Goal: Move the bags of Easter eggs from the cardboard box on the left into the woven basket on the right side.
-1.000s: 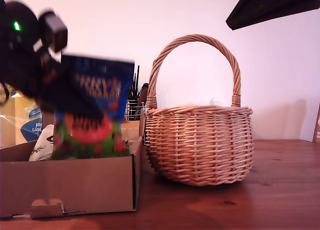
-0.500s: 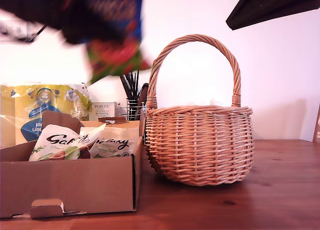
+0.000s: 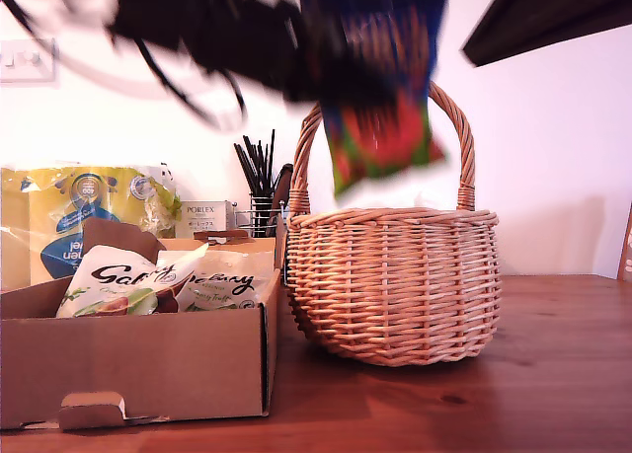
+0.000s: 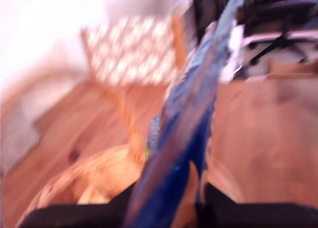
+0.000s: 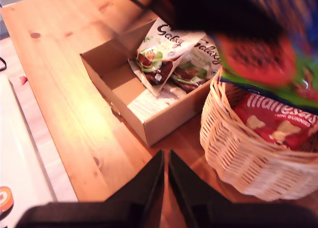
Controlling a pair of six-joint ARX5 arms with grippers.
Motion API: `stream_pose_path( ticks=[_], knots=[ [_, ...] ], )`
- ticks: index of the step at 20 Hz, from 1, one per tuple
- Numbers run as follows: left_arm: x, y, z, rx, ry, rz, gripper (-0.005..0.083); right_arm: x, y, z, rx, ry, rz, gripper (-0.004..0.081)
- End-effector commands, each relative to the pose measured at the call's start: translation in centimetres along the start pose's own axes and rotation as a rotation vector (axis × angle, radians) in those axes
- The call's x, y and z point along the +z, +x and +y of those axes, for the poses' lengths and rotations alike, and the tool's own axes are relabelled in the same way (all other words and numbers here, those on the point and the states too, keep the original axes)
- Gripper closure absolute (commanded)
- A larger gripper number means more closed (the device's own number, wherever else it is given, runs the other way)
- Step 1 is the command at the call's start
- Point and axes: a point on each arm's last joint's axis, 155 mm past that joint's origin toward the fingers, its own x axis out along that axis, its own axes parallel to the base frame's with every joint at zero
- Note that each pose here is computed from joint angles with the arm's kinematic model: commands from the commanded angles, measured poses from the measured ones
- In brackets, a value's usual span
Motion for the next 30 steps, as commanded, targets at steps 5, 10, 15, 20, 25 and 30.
stream_pose_path(
  ticks=[5, 10, 15, 20, 25, 30],
  knots=[
    [-1.3, 1.4, 0.3, 0.030, -0.034, -0.005, 0.0788, 0.4, -0.9, -0.2, -0.020, -0.011, -0.027, 0.0782],
    [-1.5, 1.5, 0.2, 0.026, -0.099, -0.004, 0.0756, 0.4, -0.9, -0.2, -0.020, -0.023, -0.028, 0.0782],
    [-0.8, 1.7, 0.7, 0.064, -0.079, -0.031, 0.0627, 0.4, -0.9, -0.2, -0.020, -0.027, -0.028, 0.0782],
    [-0.3, 1.8, 0.9, 0.083, -0.067, -0.048, 0.0503, 0.4, -0.9, -0.2, -0.019, -0.026, -0.028, 0.0782],
    [2.0, 1.1, 1.3, 0.101, -0.048, -0.092, 0.0520, 0.4, -0.9, -0.2, -0.019, -0.027, -0.028, 0.0782],
    [4.1, -2.0, 0.3, 0.082, -0.060, -0.040, 0.0799, 0.4, -0.9, -0.6, -0.041, -0.030, -0.024, 0.0782]
  ],
)
